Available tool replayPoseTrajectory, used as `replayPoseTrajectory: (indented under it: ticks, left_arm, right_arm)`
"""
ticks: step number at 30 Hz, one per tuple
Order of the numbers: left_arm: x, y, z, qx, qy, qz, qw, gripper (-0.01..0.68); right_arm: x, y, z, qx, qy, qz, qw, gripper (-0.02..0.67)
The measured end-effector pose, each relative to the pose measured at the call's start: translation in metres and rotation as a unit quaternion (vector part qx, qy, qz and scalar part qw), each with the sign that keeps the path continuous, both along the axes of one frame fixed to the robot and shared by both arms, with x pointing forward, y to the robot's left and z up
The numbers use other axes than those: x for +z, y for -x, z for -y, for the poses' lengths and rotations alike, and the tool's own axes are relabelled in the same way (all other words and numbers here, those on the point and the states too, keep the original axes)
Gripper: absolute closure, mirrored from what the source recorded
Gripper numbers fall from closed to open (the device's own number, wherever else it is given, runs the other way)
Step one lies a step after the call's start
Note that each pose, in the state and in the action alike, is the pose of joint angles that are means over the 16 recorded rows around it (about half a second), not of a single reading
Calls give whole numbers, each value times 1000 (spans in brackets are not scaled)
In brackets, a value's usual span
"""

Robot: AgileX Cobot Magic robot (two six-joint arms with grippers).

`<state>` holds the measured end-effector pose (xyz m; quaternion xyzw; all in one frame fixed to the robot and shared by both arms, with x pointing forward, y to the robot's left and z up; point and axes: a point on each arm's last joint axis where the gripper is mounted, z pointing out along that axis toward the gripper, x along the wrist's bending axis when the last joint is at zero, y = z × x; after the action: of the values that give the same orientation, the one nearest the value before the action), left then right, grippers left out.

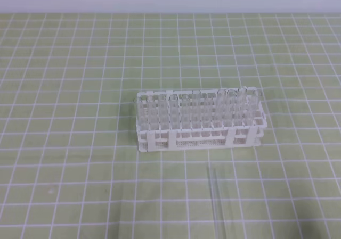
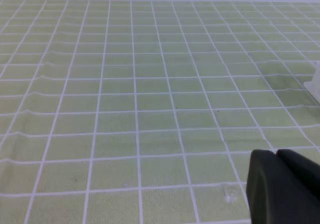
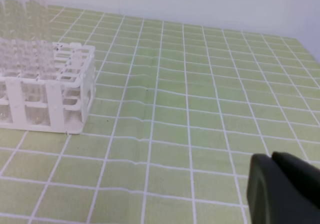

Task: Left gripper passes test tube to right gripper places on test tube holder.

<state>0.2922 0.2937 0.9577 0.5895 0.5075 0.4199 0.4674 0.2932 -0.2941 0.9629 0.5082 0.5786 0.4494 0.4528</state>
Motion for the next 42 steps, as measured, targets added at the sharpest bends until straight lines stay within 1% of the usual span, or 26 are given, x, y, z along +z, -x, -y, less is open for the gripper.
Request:
replayPoseTrajectory:
  ticks: [42]
  left_arm:
    - [4, -1, 0, 1, 14, 14, 1000, 676]
  right_arm:
    - [0, 0, 0, 0, 0, 0, 1000, 666]
